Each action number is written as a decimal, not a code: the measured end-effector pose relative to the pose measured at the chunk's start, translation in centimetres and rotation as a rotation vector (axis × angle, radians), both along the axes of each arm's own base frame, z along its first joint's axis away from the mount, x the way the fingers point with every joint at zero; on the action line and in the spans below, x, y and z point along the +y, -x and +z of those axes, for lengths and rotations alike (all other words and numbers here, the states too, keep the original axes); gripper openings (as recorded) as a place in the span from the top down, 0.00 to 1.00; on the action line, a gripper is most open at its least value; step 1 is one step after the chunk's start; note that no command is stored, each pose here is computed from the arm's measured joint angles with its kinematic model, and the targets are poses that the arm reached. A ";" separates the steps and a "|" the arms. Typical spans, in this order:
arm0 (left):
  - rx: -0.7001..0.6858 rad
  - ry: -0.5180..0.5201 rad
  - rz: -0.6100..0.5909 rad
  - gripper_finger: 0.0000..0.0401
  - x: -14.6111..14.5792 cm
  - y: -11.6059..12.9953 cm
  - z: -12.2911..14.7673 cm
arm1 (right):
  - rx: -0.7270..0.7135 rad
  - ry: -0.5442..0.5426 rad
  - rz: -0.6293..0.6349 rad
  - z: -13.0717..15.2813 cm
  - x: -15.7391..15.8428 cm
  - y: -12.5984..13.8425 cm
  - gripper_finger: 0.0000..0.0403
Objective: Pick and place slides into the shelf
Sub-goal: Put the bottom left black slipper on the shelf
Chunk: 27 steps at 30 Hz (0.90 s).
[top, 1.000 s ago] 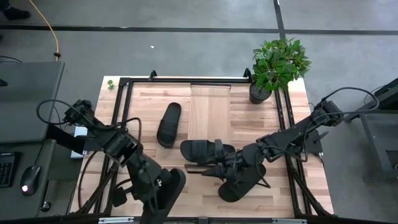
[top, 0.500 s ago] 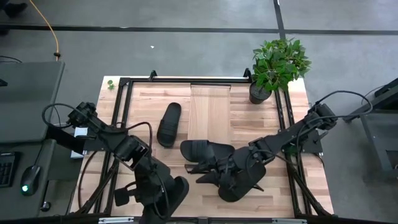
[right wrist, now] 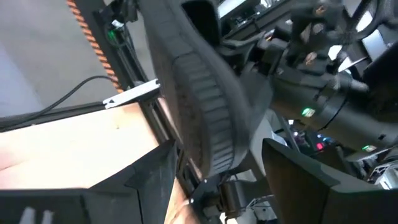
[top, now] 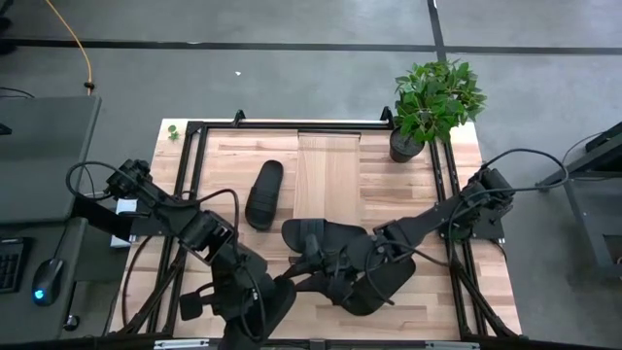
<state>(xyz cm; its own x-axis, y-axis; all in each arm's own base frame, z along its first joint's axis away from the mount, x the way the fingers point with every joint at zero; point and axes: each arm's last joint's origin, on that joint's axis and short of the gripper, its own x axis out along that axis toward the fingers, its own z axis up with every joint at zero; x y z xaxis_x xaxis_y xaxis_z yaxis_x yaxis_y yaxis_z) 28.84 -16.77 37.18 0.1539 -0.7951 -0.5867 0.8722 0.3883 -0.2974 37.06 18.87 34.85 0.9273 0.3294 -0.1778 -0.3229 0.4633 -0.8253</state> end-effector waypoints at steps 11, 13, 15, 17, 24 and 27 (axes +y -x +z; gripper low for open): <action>-0.018 -0.005 -0.011 0.99 0.0 0.0 0.0 | -0.003 -0.021 0.087 0.2 0.1 0.0 0.43; -0.019 -0.007 -0.009 0.99 0.0 0.0 0.0 | -0.011 -0.025 0.089 0.3 0.1 0.0 0.43; -0.023 -0.013 -0.004 0.99 0.0 0.0 0.0 | -0.013 -0.031 0.113 0.4 0.1 0.0 0.43; -0.034 -0.020 -0.006 0.99 0.1 0.0 0.0 | -0.013 -0.041 0.139 0.4 0.0 -0.1 0.43; -0.043 -0.023 -0.010 0.99 0.1 0.0 0.0 | -0.011 -0.065 0.145 0.4 -0.7 -0.5 0.43; -0.047 -0.024 -0.013 0.99 0.1 0.0 0.0 | -0.008 -0.070 0.152 0.1 -0.8 -0.8 0.43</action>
<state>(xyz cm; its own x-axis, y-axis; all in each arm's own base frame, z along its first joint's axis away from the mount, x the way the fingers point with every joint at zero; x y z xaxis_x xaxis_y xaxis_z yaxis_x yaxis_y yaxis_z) 28.89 -16.71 37.15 0.1714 -0.7827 -0.5983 0.8900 0.3835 -0.2468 37.86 18.10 34.93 0.8671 0.4772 -0.1427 -0.3874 0.4662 -0.7954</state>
